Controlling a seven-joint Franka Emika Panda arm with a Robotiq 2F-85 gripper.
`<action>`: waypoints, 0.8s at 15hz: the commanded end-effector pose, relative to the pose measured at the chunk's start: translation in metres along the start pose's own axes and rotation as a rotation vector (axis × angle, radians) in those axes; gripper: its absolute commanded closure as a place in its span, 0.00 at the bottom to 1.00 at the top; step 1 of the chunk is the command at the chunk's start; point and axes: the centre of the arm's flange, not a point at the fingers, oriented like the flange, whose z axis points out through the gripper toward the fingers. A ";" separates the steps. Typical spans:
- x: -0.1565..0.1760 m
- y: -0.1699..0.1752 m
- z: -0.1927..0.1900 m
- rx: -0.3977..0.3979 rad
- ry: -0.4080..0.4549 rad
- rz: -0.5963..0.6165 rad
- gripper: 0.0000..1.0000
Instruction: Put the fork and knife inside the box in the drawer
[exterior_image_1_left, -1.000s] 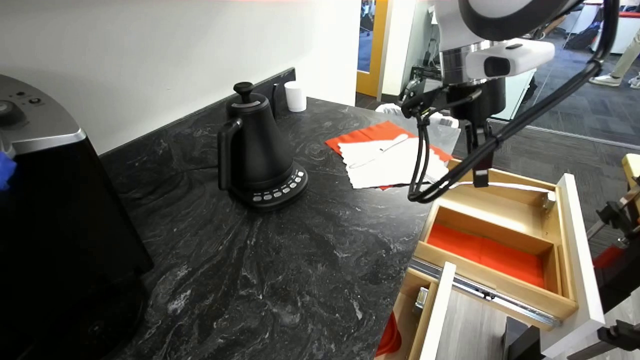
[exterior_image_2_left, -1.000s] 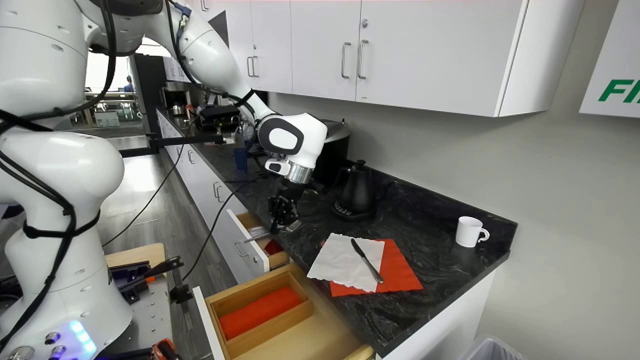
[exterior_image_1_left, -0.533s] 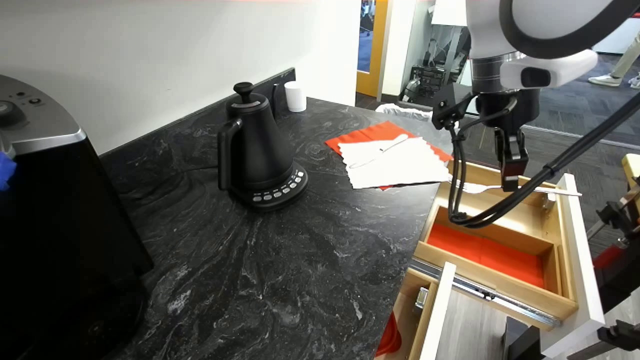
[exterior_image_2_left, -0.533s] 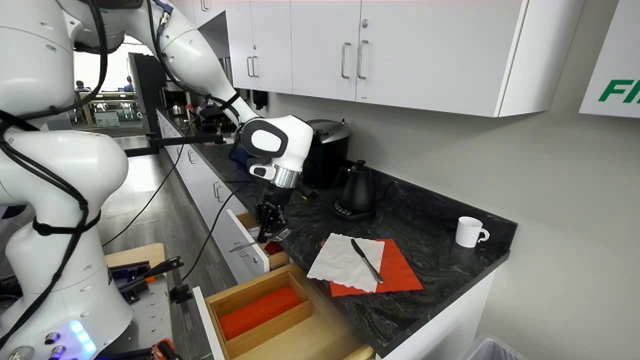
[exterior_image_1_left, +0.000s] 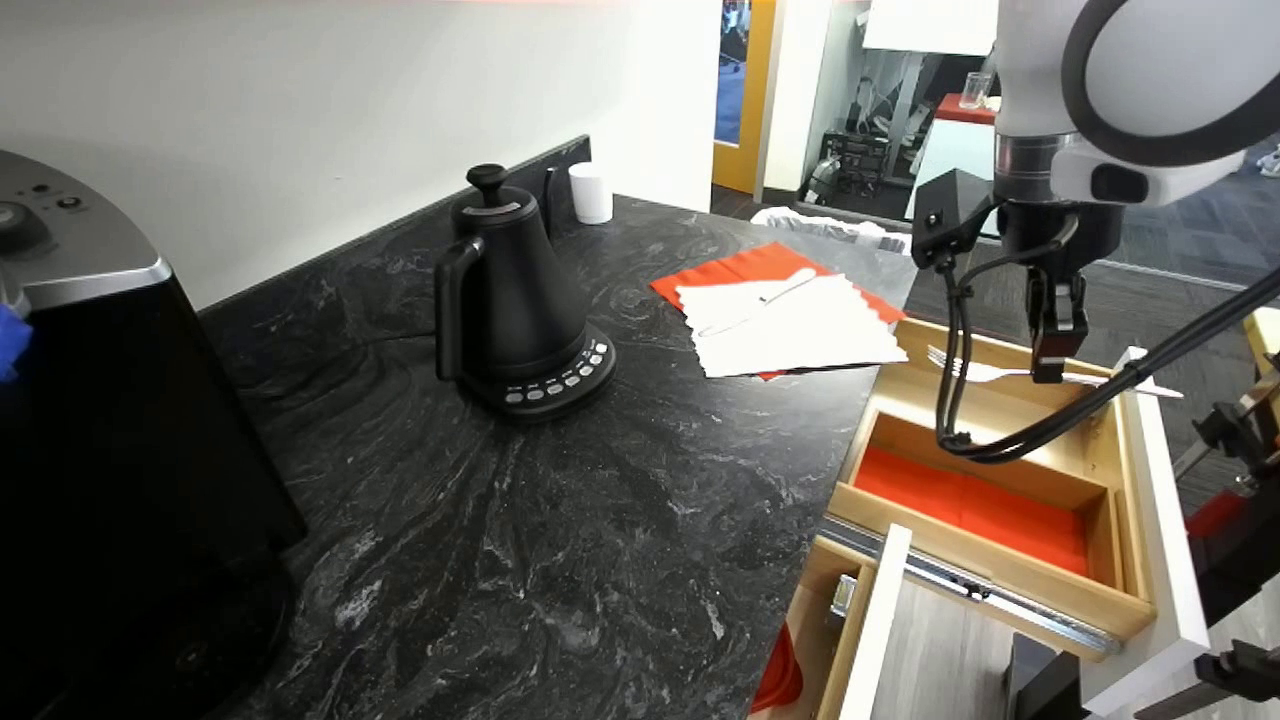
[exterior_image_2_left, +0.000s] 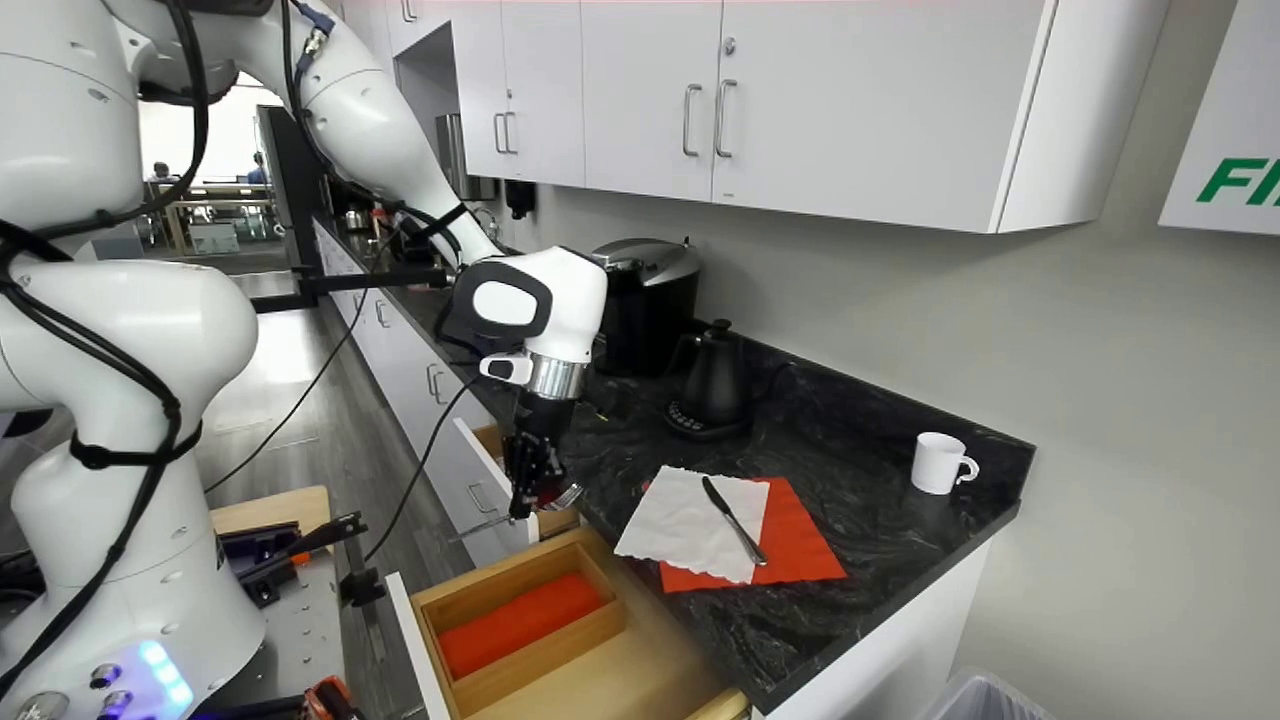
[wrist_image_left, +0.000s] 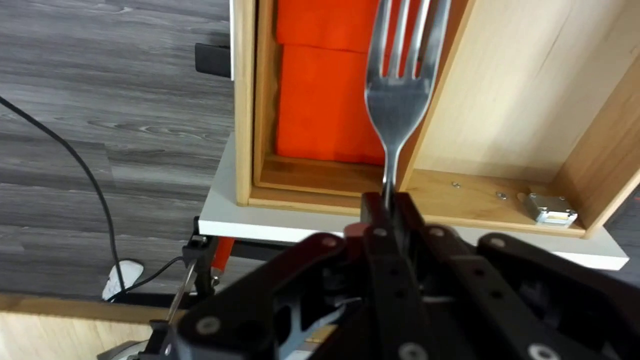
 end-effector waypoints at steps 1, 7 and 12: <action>-0.005 -0.007 0.023 0.024 -0.060 -0.007 0.96; -0.034 -0.007 0.063 0.035 -0.076 -0.035 0.96; -0.048 -0.017 0.080 0.006 -0.095 -0.032 0.96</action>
